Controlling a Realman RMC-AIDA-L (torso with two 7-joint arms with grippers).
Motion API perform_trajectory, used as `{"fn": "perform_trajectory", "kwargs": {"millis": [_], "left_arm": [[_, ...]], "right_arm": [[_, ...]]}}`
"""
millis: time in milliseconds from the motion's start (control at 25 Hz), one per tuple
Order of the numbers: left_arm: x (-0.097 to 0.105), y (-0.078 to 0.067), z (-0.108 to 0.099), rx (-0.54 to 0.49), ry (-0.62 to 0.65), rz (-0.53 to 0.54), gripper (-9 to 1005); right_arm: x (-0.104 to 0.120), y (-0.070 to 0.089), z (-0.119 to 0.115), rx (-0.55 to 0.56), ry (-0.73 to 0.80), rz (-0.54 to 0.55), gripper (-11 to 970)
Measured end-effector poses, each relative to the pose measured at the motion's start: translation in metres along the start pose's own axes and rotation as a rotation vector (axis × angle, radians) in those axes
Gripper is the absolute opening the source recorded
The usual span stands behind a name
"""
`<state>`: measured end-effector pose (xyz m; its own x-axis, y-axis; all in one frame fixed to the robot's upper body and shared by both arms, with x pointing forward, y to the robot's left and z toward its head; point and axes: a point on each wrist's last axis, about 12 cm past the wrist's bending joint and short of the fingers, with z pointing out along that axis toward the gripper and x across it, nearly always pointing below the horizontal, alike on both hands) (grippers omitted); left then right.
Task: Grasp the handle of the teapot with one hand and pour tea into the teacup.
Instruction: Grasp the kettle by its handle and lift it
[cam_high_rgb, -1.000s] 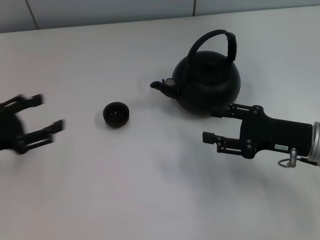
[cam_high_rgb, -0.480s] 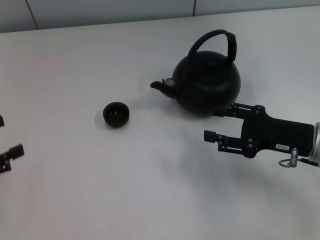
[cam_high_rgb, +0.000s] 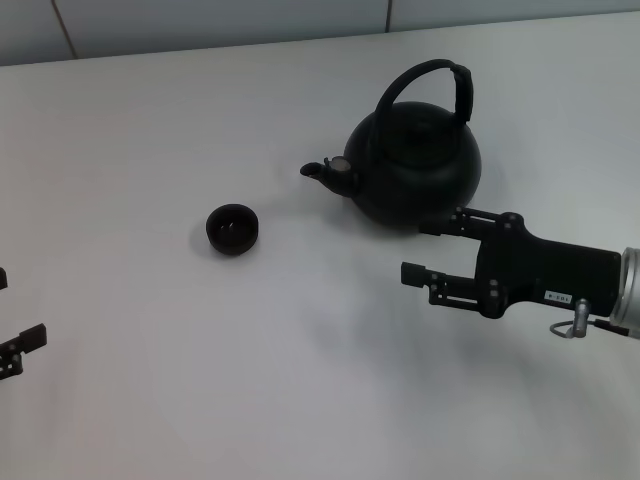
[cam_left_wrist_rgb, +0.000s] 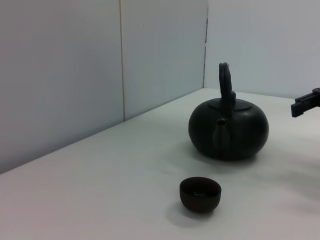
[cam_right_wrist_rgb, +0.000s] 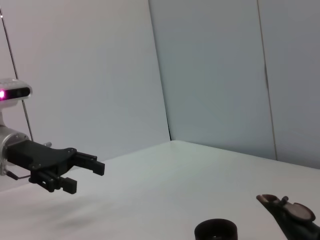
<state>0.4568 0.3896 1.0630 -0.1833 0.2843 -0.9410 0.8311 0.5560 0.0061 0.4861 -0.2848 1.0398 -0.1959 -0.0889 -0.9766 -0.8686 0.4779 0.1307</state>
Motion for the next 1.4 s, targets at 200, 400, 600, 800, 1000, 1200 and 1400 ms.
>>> {"fn": "perform_trajectory", "kwargs": {"millis": [200, 400, 600, 800, 1000, 1200, 1400], "left_arm": [[-0.001, -0.001, 0.006, 0.005, -0.012, 0.013, 819], [-0.002, -0.001, 0.007, 0.003, -0.015, 0.019, 819], [-0.002, 0.000, 0.007, -0.008, -0.021, 0.019, 819], [-0.003, 0.001, 0.007, -0.014, -0.025, 0.019, 819], [-0.003, 0.002, 0.005, -0.024, -0.031, 0.015, 819], [-0.001, -0.001, 0.006, -0.030, -0.035, 0.007, 819], [0.000, -0.003, 0.005, -0.045, -0.048, -0.002, 819]], "right_arm": [[0.011, 0.012, 0.001, 0.079, -0.114, -0.011, 701], [0.023, 0.022, 0.003, 0.248, -0.235, -0.018, 700], [0.038, 0.034, 0.007, 0.542, -0.307, -0.041, 699], [0.043, 0.034, 0.007, 0.732, -0.313, -0.020, 698], [0.040, 0.025, 0.003, 0.729, -0.320, -0.020, 697], [0.033, 0.003, 0.000, 0.689, -0.298, 0.003, 696], [0.021, -0.022, 0.005, 0.613, -0.230, 0.017, 695]]}}
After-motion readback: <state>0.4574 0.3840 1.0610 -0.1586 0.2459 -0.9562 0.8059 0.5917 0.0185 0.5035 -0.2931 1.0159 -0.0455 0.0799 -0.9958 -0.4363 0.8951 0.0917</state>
